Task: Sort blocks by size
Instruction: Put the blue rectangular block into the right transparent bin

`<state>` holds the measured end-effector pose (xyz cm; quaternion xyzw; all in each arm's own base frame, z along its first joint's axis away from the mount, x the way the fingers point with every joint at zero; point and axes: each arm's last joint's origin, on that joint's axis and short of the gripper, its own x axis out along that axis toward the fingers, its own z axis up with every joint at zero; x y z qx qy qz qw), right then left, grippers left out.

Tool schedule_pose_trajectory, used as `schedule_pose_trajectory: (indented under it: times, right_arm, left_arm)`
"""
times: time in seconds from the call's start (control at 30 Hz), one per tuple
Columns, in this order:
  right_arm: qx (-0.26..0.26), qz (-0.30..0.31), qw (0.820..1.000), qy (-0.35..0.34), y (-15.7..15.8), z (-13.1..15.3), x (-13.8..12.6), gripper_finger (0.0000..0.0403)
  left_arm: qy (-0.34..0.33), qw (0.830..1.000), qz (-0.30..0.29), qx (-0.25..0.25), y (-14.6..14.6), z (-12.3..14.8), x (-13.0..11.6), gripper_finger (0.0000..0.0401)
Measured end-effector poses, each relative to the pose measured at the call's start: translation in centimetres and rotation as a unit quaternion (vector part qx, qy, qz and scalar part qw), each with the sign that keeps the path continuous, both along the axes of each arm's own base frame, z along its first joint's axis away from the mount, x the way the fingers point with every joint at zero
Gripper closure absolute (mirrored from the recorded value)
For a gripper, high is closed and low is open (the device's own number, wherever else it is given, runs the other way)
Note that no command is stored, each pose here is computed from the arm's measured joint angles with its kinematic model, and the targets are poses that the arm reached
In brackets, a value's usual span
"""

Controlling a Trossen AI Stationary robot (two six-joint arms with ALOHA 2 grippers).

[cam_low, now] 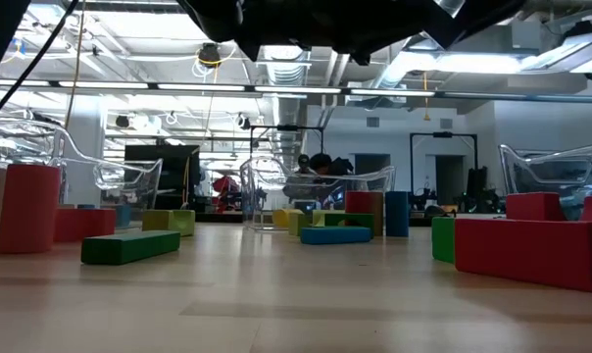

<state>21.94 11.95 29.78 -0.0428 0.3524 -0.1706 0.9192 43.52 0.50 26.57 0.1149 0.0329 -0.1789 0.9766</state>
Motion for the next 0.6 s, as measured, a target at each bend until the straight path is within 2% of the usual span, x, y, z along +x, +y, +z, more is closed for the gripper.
schedule_pose_trajectory:
  times: [0.27, 0.6]
  right_arm:
    - [-0.012, -0.012, 1.0, 0.013, -0.51, -0.63, 0.92, 0.0192]
    - [-0.016, 0.002, 1.0, 0.005, -0.38, -0.44, 1.16, 0.0287]
  left_arm:
    - [0.005, 1.0, -0.002, 0.002, -0.1, -0.13, -0.02, 0.0337]
    - [0.004, 1.0, -0.002, 0.005, -0.1, -0.14, -0.02, 0.0337]
